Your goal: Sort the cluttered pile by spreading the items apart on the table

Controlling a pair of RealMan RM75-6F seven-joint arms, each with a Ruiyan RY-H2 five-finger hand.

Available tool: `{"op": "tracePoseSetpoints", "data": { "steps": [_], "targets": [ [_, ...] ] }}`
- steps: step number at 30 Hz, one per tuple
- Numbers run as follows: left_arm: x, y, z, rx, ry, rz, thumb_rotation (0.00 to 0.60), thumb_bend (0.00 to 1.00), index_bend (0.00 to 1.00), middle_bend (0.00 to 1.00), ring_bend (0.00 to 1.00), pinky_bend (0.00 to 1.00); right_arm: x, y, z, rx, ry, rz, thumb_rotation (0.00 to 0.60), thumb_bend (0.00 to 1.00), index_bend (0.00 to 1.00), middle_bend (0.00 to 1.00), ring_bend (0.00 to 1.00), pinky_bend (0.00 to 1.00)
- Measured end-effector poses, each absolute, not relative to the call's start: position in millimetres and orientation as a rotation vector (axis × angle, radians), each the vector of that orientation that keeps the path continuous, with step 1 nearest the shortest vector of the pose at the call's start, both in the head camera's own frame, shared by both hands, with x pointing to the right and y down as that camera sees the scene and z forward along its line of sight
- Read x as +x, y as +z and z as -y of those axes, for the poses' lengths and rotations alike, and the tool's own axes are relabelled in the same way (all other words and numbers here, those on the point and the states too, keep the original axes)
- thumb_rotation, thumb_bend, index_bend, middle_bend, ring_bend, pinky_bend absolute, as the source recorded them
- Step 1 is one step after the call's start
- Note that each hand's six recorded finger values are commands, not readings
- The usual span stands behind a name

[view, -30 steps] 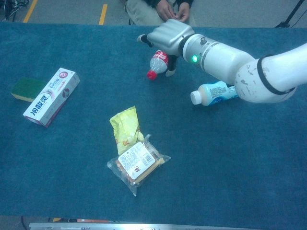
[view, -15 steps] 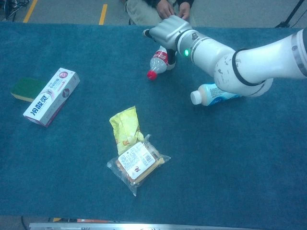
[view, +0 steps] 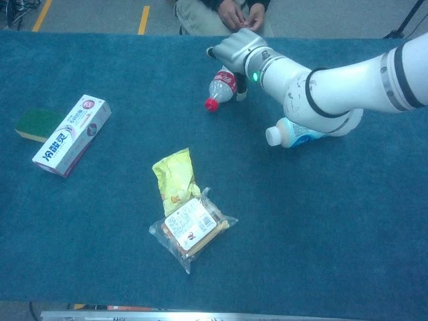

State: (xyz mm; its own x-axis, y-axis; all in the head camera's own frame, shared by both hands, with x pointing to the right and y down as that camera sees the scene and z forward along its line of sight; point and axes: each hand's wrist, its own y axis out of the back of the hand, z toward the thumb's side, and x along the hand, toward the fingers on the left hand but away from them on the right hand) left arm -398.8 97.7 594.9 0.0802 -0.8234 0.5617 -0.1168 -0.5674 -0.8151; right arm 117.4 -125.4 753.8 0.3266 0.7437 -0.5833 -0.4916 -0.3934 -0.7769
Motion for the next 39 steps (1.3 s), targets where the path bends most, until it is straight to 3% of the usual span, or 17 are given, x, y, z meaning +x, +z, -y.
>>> {"op": "tracePoseSetpoints", "data": {
  "steps": [13,17,30,39],
  "targets": [
    [-397,591,-98,-1.77,-1.527,-0.935,0.6,0.34,0.14,0.03,0.01,0.15,117,765,123,-1.459,1.385,0.212,0.6,0.0,0.04,0.25,0.14,0.21],
    [-398,590,-99,-1.765,-1.531,-0.939,0.6,0.34,0.14,0.03,0.01,0.15,119,762,121,-1.45,1.37,0.202,0.6,0.0,0.04,0.28,0.19,0.21],
    [-396,594,-96,-1.782,-1.512,-0.941,0.6,0.34,0.14,0.03,0.01,0.15,148,710,117,-1.443,1.267,0.254,0.6,0.0,0.04,0.29,0.24,0.21],
    [-401,591,-101,-1.768,-1.531,-0.956,0.6,0.34,0.14,0.03,0.01,0.15,130,730,116,-1.47,1.264,0.253,0.6,0.0,0.04,0.29,0.17,0.2]
  ]
}}
